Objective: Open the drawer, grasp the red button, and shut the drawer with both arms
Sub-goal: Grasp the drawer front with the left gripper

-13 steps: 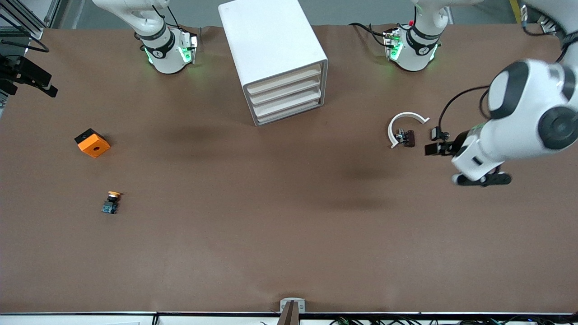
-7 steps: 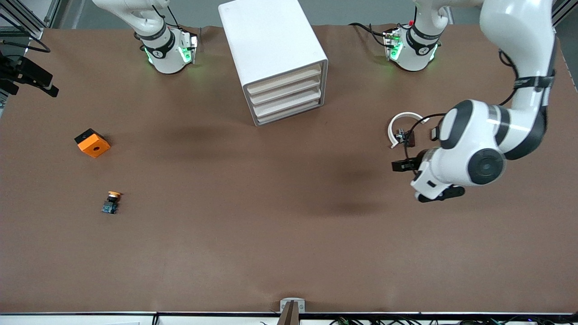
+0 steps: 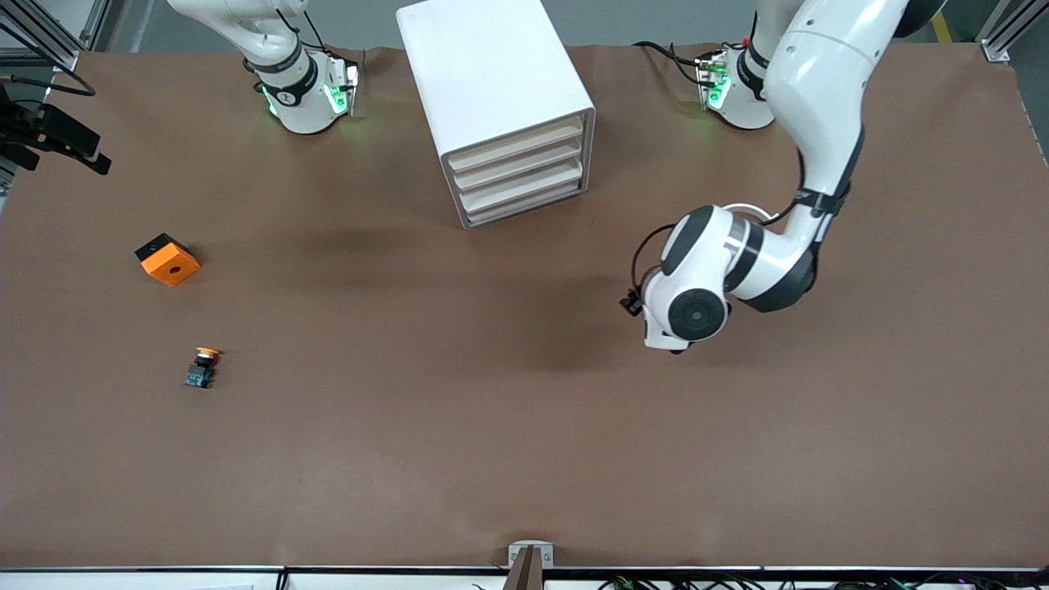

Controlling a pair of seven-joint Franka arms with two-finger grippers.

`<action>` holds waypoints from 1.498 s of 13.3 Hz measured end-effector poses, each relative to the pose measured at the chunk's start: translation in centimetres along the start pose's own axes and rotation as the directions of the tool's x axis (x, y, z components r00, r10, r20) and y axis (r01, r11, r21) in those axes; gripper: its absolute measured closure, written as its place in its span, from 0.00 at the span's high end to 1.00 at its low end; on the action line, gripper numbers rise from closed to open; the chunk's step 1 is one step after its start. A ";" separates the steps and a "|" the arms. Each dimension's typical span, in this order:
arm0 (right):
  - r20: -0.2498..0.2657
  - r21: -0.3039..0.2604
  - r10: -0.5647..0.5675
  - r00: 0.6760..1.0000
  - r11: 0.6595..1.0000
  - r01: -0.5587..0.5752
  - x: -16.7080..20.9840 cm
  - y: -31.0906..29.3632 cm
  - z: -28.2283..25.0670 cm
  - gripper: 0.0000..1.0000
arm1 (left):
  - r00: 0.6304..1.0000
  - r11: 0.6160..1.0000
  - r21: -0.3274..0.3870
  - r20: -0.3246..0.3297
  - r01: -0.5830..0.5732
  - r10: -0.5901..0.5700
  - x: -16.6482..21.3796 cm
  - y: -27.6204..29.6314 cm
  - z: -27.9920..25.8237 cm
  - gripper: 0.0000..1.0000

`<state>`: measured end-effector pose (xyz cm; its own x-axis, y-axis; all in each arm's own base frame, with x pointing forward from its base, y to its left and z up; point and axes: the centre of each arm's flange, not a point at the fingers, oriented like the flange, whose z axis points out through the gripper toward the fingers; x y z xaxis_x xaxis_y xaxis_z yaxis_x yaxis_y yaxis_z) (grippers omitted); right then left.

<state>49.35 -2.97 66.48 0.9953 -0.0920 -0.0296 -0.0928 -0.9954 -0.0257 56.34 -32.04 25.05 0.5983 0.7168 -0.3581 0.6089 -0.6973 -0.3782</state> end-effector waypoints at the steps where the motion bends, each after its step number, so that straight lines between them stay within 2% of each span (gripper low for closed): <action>1: -0.001 0.000 -0.009 1.000 1.000 0.009 0.0 -0.1 0.0 1.00 | 0.996 0.998 -0.004 0.058 0.062 -0.062 -0.9 0.7 0.7 1.00; 3: -0.010 -0.001 -0.050 0.999 0.999 0.050 0.1 -0.2 -0.1 1.00 | 0.971 0.986 -0.010 0.177 0.165 -0.160 -2.7 1.5 0.9 1.00; 7: -0.012 -0.001 -0.068 0.998 0.998 0.068 0.1 -0.2 -0.1 1.00 | 0.916 0.960 0.017 0.296 0.279 -0.271 -5.3 2.2 0.6 1.00; 9: -0.010 -0.001 -0.067 0.998 0.998 0.067 0.1 -0.2 -0.1 1.00 | 0.879 0.938 0.078 0.332 0.337 -0.343 -6.7 2.4 1.4 1.00; 12: -0.005 -0.001 -0.065 0.998 0.998 0.065 0.0 -0.1 0.0 1.00 | 0.799 0.889 0.195 0.389 0.414 -0.458 -8.1 3.0 3.2 1.00; 14: -0.004 -0.001 -0.064 0.998 0.998 0.064 0.0 -0.1 0.0 1.00 | 0.761 0.855 0.259 0.390 0.450 -0.519 -9.1 3.6 5.0 1.00; 18: -0.004 -0.001 -0.063 0.998 0.998 0.063 0.0 -0.1 0.0 1.00 | 0.671 0.736 0.383 0.313 0.559 -0.672 -12.1 4.7 8.5 1.00; 20: -0.003 -0.001 -0.063 0.998 0.998 0.063 0.0 -0.1 0.0 1.00 | 0.639 0.706 0.430 0.316 0.563 -0.702 -13.0 4.7 8.7 1.00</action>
<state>49.37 -2.88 66.50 0.9993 -0.0291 -0.0245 -0.0297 -0.9992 -0.0268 46.91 -44.58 20.47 -0.2099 0.9495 -0.2333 0.5425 -0.0854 -0.8357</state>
